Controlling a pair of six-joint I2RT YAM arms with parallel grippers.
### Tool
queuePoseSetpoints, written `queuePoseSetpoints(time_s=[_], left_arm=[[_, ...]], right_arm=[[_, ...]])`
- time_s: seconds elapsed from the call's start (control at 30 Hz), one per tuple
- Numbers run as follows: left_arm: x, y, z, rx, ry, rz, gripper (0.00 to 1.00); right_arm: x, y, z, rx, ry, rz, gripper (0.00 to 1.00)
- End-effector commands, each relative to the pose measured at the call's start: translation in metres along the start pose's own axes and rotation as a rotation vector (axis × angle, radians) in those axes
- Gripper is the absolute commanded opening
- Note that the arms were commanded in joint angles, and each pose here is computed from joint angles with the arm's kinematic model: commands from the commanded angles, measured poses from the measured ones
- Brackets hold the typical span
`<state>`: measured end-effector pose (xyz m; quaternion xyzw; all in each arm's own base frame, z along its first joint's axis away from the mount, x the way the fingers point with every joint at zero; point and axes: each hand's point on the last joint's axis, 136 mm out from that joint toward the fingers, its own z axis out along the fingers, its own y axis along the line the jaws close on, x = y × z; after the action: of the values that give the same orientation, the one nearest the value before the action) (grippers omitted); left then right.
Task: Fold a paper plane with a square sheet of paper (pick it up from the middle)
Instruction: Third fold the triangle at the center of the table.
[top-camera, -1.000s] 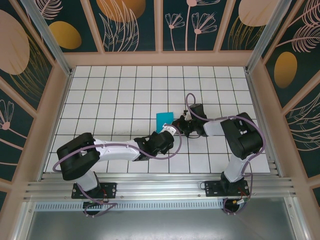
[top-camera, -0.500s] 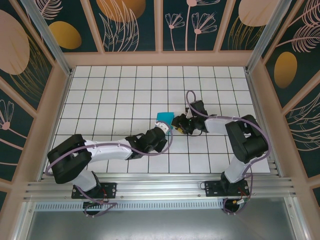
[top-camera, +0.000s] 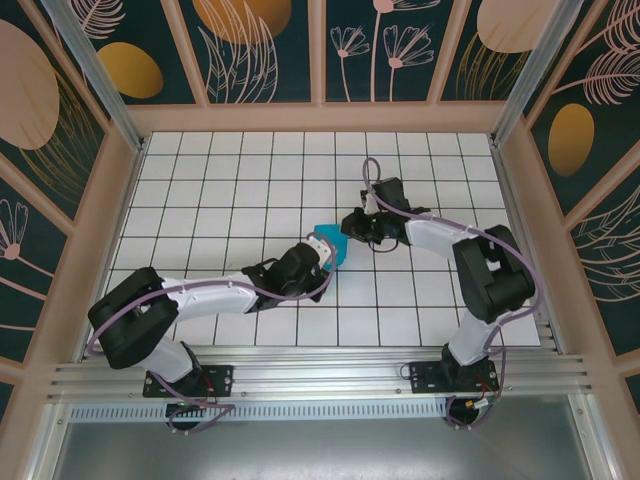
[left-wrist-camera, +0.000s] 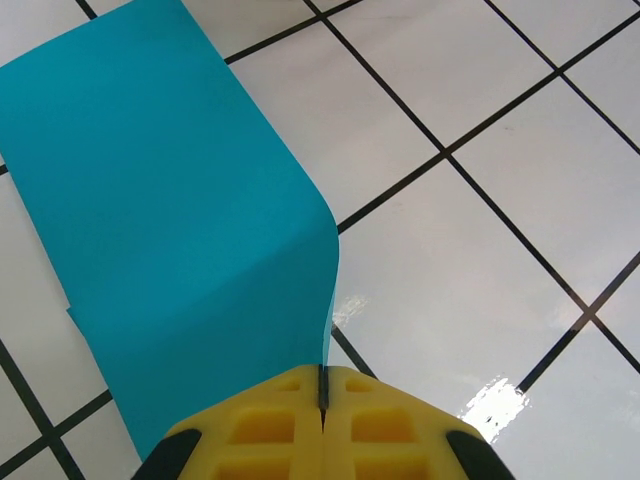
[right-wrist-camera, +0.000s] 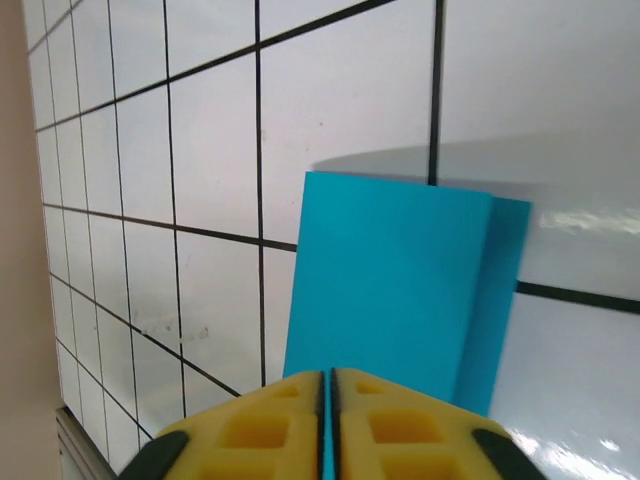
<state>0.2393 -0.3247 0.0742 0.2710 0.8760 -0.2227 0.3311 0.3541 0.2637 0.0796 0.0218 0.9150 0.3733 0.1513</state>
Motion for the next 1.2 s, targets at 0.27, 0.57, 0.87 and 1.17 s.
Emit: queuePoseSetpoints(time_s=[0.27, 0.57, 0.87, 1.17], left_arm=[[-0.005, 0.004, 0.002, 0.035, 0.008, -0.043, 0.00], [-0.006, 0.022, 0.010, 0.030, 0.036, -0.094, 0.00], [-0.009, 0.049, 0.016, -0.017, 0.046, -0.131, 0.00], [-0.004, 0.056, 0.027, -0.044, 0.077, -0.135, 0.00]], right_arm=[[0.017, -0.035, 0.052, 0.150, 0.181, -0.093, 0.08], [0.029, -0.045, 0.059, 0.178, 0.219, -0.143, 0.08], [0.033, -0.049, 0.063, 0.196, 0.232, -0.155, 0.08], [0.032, -0.050, 0.064, 0.202, 0.232, -0.148, 0.09]])
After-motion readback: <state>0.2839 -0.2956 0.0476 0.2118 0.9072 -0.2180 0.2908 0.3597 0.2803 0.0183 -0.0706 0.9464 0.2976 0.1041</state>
